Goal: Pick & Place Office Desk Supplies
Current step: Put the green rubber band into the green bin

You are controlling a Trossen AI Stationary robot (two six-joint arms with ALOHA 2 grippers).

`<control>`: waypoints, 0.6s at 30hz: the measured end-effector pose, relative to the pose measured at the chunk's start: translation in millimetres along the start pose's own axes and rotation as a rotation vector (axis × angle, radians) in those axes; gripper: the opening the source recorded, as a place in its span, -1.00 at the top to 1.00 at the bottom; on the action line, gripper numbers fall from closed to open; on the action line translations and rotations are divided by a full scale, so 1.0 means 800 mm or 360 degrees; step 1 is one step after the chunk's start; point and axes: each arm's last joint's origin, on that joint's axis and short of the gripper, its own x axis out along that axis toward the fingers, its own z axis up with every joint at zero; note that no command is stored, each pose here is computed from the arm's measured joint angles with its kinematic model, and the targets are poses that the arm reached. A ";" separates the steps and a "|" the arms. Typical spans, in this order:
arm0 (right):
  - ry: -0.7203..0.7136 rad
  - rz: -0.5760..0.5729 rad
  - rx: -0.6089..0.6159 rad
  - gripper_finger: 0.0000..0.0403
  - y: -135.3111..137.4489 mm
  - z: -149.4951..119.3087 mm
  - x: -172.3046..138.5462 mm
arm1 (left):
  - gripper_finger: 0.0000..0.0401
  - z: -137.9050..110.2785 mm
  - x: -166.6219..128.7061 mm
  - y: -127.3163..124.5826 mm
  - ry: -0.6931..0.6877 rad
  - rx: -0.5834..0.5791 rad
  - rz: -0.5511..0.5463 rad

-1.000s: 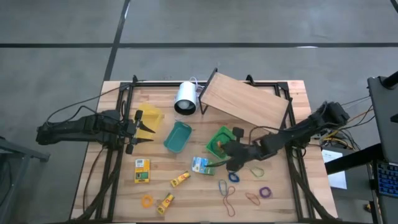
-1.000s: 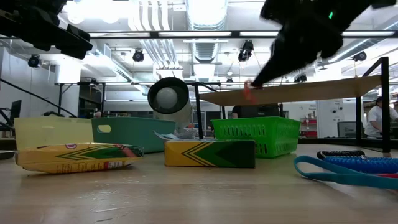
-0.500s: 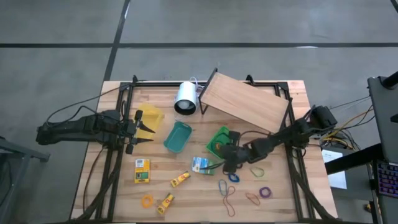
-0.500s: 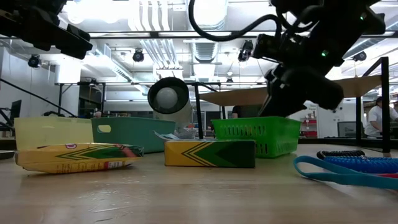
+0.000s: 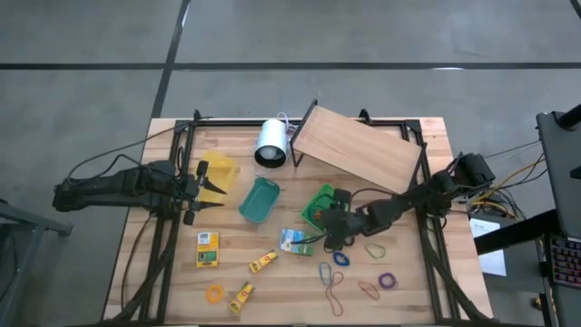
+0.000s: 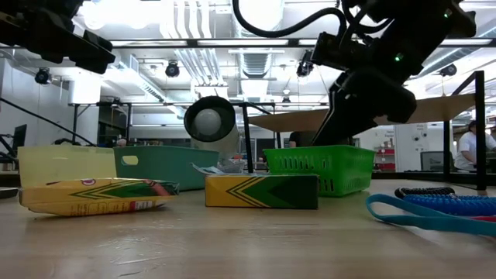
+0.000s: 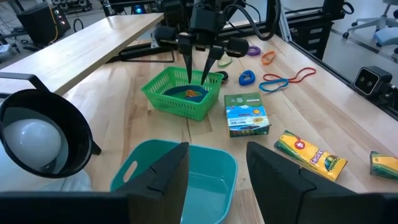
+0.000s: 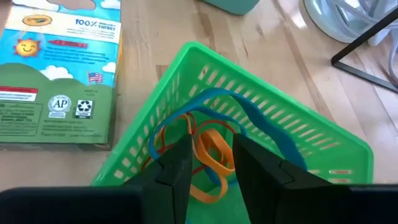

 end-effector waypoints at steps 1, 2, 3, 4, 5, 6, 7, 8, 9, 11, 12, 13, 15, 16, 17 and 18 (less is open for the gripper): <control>-0.0001 0.0000 -0.0001 0.44 0.000 0.000 0.000 | 0.18 0.000 0.000 0.000 0.0000 0.0000 0.0000; -0.0002 0.0000 0.0000 0.44 0.000 0.000 0.000 | 0.18 0.000 0.000 0.000 0.0000 0.0000 0.0000; -0.0001 0.0000 -0.0006 0.44 0.000 0.000 0.000 | 0.18 0.000 0.000 0.000 0.0000 0.0000 0.0000; 0.0001 -0.0001 -0.0027 0.44 -0.001 0.000 -0.001 | 0.18 0.000 0.000 0.000 0.0000 0.0000 0.0000; 0.0005 -0.0001 -0.0062 0.44 -0.002 0.000 -0.004 | 0.18 0.000 0.000 0.000 0.0001 0.0000 0.0000; 0.0014 0.0001 -0.0103 0.43 -0.002 0.001 -0.007 | 0.18 0.000 0.000 0.000 0.0001 0.0000 0.0000; 0.0016 0.0004 -0.0138 0.44 -0.003 0.002 -0.013 | 0.18 0.000 0.000 0.000 0.0001 0.0000 0.0000; 0.0015 0.0009 -0.0160 0.44 -0.003 0.005 -0.019 | 0.18 0.000 0.000 0.000 0.0001 0.0000 0.0000; 0.0006 0.0018 -0.0172 0.44 -0.003 0.009 -0.026 | 0.18 0.000 0.000 0.000 0.0002 0.0000 0.0000; 0.0013 0.0033 -0.0191 0.45 -0.003 0.016 -0.040 | 0.18 -0.001 0.000 0.000 0.0011 -0.0002 -0.0002; 0.0018 0.0042 -0.0181 0.46 -0.003 0.021 -0.048 | 0.18 -0.001 0.000 0.000 0.0012 -0.0002 -0.0002; 0.0015 0.0052 -0.0156 0.47 -0.003 0.027 -0.057 | 0.18 -0.001 0.000 0.000 0.0012 -0.0002 -0.0002; 0.0029 0.0061 -0.0088 0.49 -0.002 0.037 -0.074 | 0.18 -0.001 0.000 0.000 0.0013 -0.0002 -0.0002; 0.0052 0.0065 -0.0056 0.50 -0.002 0.041 -0.082 | 0.18 -0.001 0.000 0.000 0.0018 -0.0004 -0.0004; 0.0088 0.0081 -0.0018 0.50 -0.002 0.044 -0.089 | 0.18 -0.002 0.000 0.000 0.0026 -0.0005 -0.0005; 0.0136 0.0107 0.0021 0.50 -0.002 0.046 -0.097 | 0.18 -0.002 0.000 0.000 0.0026 -0.0005 -0.0006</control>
